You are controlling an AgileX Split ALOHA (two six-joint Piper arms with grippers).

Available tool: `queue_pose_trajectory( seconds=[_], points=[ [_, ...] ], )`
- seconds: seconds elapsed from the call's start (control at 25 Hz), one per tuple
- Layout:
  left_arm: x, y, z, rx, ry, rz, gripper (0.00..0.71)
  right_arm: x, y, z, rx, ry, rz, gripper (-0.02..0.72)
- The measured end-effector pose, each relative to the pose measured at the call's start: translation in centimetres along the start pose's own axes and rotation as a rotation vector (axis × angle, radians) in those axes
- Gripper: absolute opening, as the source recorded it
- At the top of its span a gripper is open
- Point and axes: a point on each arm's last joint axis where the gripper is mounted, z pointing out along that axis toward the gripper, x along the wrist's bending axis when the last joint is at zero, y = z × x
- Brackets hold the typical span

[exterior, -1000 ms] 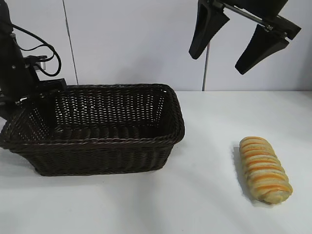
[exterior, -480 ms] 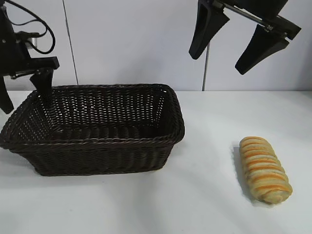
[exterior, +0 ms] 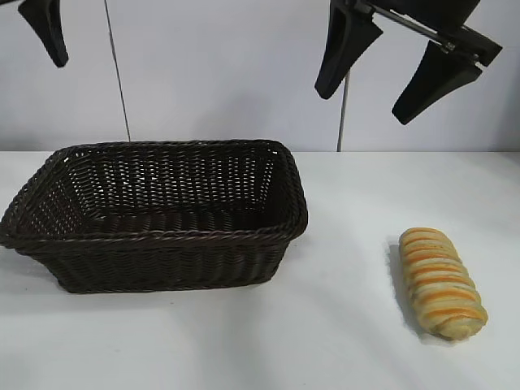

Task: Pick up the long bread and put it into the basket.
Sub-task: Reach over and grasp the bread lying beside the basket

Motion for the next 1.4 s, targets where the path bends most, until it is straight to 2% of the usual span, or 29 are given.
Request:
queue_pose_trajectory(
  seconds=[0.16,0.28,0.4,0.56,0.72,0.8,0.96,1.08,1.24,1.4],
  points=[
    [5.3,-0.3,-4.2,-0.096,0.11,-0.119,0.57,0.0,0.1,0.0,-0.008,-0.001,0.0,0.622],
    [7.2,-1.3,-7.9,-0.176,0.137,-0.177,0.57,0.0,0.2,0.0,-0.025,-0.004,0.0,0.622],
    [7.2,-2.9,-12.2,-0.277,0.122,-0.19,0.57,0.0,0.3,0.0,-0.029,-0.005,0.0,0.622],
    [6.4,-6.8,-19.2,-0.448,0.04,-0.201,0.57,0.0,0.3,0.0,-0.03,-0.005,-0.001,0.622],
    [5.5,-13.3,-25.5,-0.618,-0.051,-0.182,0.57,0.0,0.3,0.0,-0.03,-0.005,-0.001,0.622],
    [5.2,-17.4,-27.3,-0.676,-0.079,-0.152,0.57,0.0,0.3,0.0,-0.031,-0.005,-0.001,0.622],
    [5.0,-25.0,-27.2,-0.716,-0.09,-0.117,0.57,0.0,0.3,0.0,-0.032,-0.004,-0.001,0.622],
    [5.1,-30.4,-24.7,-0.704,-0.085,-0.104,0.57,0.0,0.3,0.0,-0.033,-0.004,-0.001,0.622],
    [5.2,-34.5,-20.4,-0.662,-0.065,-0.059,0.57,0.0,0.3,0.0,-0.033,-0.004,-0.001,0.622],
    [5.4,-36.1,-16.6,-0.588,-0.047,-0.018,0.57,0.0,0.3,0.0,-0.033,-0.004,-0.001,0.622]
  ],
)
